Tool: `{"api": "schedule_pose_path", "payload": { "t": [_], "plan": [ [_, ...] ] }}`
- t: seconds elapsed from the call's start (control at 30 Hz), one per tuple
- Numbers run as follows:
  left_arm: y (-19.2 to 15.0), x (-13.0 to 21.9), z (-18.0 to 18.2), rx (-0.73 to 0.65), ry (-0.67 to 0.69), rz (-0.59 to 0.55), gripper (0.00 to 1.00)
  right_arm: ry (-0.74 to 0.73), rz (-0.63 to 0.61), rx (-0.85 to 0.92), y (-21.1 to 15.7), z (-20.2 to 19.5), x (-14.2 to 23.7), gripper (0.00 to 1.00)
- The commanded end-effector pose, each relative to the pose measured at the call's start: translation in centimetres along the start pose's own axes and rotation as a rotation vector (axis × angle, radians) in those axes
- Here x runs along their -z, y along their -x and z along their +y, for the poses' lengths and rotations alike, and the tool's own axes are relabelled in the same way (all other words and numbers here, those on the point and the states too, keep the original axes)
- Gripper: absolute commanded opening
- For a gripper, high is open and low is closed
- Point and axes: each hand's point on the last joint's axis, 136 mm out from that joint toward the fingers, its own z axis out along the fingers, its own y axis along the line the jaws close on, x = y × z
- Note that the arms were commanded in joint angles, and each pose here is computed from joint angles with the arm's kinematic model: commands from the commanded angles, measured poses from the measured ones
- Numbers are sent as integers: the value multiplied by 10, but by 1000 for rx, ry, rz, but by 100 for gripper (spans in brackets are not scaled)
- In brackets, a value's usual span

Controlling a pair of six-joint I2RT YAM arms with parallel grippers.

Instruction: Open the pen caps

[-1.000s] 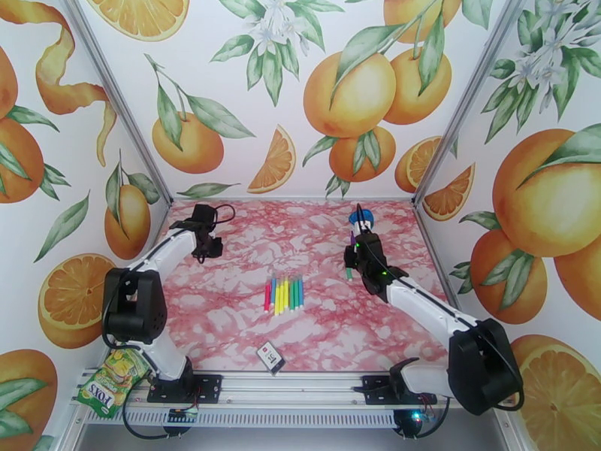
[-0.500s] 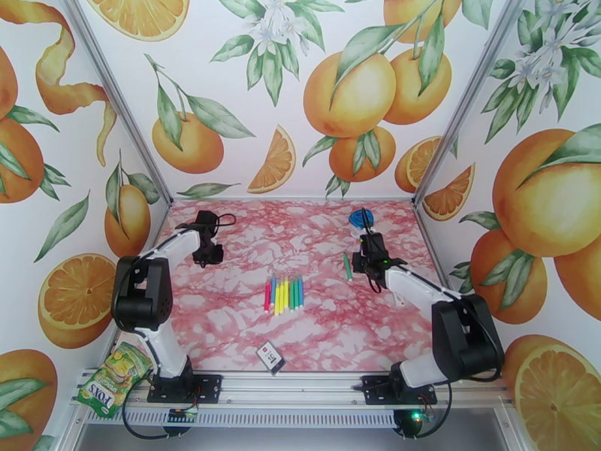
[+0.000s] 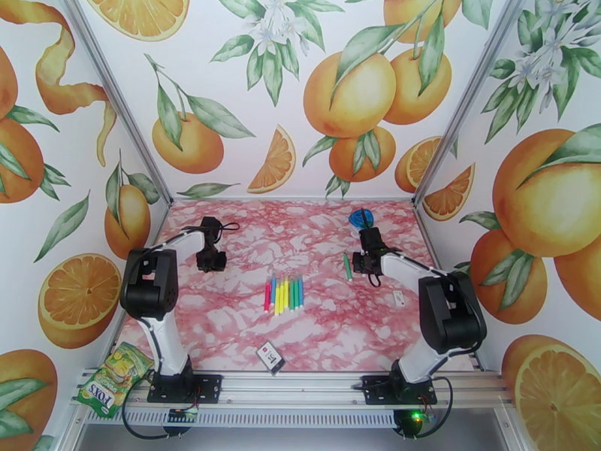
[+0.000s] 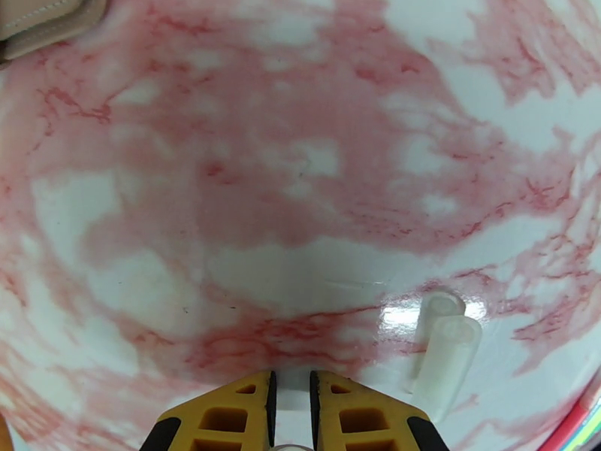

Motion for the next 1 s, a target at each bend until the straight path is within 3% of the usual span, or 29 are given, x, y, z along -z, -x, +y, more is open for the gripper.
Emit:
{"api": "schedule_pose_path", "payload": {
  "t": [0.0,0.4,0.97],
  "plan": [
    [3,-1,-3,-5,-25,9,4,15,46,-15,-4,1,-3,8],
    [4,-7,-12,-6,-73,25,8,52,93,-10,-6,10,-14,13],
    [4,-8,-24,-10,-145,20,21,73,134,-8,-14,14,-20,24]
  ]
}}
